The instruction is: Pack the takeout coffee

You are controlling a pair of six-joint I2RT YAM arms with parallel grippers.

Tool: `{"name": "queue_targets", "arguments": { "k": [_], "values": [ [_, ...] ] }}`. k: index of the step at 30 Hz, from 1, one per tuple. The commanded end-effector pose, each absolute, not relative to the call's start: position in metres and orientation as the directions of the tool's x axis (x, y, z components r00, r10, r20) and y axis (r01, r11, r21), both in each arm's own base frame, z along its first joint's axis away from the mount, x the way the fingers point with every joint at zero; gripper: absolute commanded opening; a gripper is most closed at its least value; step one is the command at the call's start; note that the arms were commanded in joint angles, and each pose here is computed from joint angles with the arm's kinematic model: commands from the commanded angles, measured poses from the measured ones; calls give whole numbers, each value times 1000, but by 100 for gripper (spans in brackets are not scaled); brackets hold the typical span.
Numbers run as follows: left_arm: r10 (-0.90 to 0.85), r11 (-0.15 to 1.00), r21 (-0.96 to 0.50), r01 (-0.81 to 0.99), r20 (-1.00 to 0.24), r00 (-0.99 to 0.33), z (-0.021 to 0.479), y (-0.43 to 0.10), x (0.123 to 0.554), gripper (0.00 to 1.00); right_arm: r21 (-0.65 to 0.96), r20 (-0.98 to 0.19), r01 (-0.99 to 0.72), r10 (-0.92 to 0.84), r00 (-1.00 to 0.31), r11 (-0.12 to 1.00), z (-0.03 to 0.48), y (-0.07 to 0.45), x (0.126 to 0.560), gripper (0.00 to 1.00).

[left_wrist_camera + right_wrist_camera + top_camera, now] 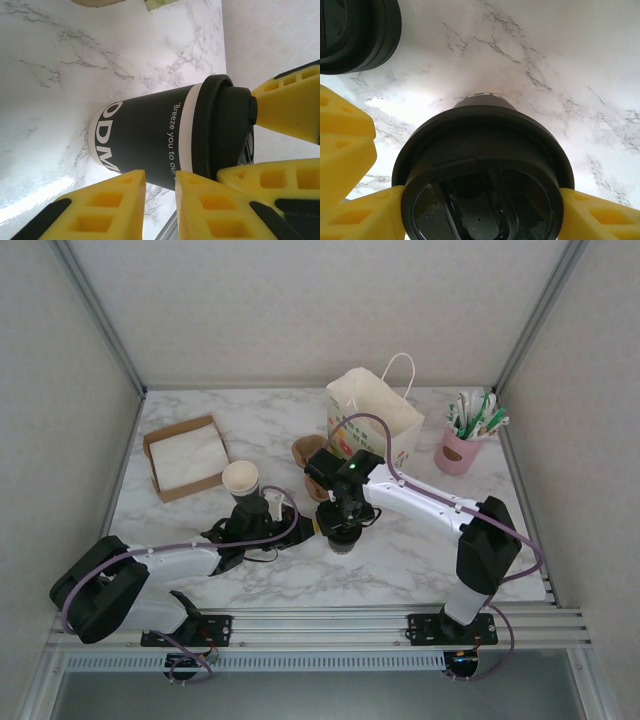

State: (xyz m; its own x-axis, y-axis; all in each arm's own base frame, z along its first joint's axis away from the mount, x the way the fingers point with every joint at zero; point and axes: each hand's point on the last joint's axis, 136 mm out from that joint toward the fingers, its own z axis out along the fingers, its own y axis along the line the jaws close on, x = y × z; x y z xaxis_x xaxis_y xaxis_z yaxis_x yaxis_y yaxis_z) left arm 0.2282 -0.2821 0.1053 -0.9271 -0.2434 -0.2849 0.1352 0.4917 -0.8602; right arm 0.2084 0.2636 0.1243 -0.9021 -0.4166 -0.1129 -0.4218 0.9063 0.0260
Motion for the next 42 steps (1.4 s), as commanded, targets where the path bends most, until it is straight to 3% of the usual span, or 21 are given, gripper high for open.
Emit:
{"name": "queue_targets", "arguments": {
  "k": [1,8,23,42],
  "values": [
    [-254,504,-852,143,-305,-918,108,-276,230,23,-9,-5,-430,-430,-903,903,96,261,195,70],
    [-256,507,-849,148,-313,-915,110,-274,231,23,11,-24,-440,-440,-898,898,102,267,197,72],
    [-258,513,-845,150,-318,-912,111,-273,234,23,-22,60,-473,-471,-880,881,77,261,190,71],
    [-264,518,-842,150,-324,-908,114,-270,236,24,14,-46,-497,-495,-867,868,125,272,200,80]
  ]
}}
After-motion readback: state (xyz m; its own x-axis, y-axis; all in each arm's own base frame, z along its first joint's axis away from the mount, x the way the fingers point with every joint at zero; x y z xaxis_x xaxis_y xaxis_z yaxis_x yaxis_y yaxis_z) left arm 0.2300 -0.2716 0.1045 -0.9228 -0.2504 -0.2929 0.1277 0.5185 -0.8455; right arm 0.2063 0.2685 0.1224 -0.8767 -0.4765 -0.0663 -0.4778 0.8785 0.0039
